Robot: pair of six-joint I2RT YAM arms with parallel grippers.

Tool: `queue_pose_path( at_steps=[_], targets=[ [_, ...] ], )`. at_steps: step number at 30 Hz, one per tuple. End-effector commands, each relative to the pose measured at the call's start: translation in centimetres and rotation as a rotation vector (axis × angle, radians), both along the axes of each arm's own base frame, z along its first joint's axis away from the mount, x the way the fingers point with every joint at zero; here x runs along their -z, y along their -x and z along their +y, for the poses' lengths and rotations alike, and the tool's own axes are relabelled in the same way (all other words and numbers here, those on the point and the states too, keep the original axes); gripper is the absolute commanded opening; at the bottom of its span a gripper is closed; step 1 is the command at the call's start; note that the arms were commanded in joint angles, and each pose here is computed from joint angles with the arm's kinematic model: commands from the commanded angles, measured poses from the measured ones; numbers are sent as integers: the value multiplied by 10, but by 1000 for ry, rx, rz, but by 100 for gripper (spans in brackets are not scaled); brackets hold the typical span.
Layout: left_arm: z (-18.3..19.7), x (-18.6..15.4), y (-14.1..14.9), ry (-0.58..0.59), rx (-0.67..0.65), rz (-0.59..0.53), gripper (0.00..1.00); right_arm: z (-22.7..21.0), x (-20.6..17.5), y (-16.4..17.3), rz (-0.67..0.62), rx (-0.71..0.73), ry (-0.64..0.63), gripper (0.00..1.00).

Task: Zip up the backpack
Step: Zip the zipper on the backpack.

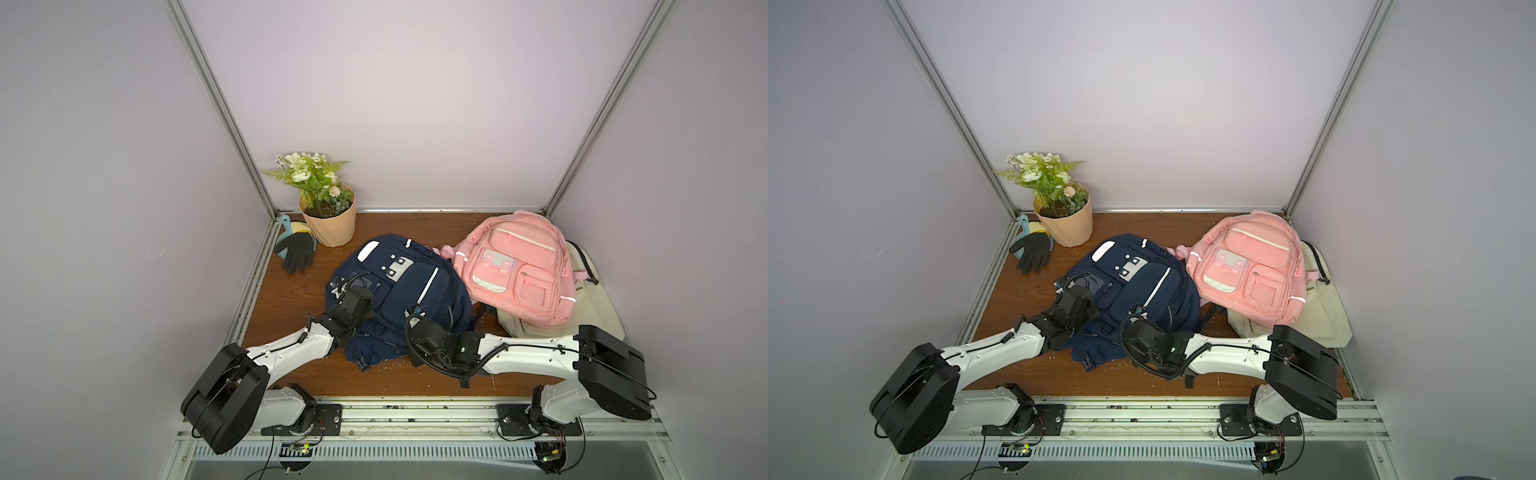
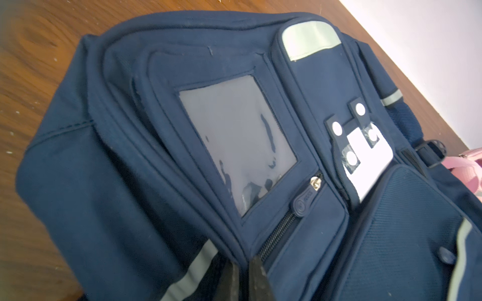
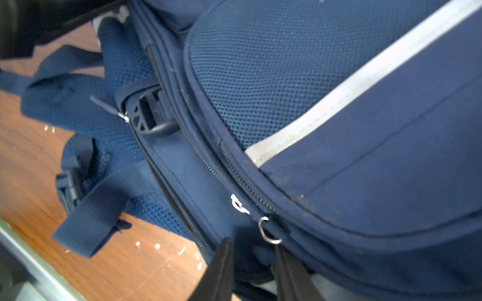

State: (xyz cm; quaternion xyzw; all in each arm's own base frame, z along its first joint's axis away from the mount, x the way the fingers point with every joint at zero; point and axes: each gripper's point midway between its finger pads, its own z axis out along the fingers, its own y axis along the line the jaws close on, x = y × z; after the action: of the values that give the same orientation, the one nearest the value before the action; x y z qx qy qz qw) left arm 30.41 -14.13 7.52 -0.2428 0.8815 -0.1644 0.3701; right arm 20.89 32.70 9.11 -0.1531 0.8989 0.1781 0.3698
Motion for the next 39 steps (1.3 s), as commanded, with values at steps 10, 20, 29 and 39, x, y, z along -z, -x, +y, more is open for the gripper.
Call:
queue_pose_path(
  at_steps=[10,20,29,39],
  targets=[
    [-14,-12,-2,9,48,-13,1,-48,0,-38,-89,166,100,46],
    [-11,-8,-1,-7,37,-4,0,-46,-29,-45,-142,113,-14,20],
    [-14,-8,-2,4,50,-7,1,-33,-24,-38,-184,-42,-5,33],
    [-26,-1,-3,22,95,19,1,-4,-40,-36,-284,-189,-51,38]
  ],
)
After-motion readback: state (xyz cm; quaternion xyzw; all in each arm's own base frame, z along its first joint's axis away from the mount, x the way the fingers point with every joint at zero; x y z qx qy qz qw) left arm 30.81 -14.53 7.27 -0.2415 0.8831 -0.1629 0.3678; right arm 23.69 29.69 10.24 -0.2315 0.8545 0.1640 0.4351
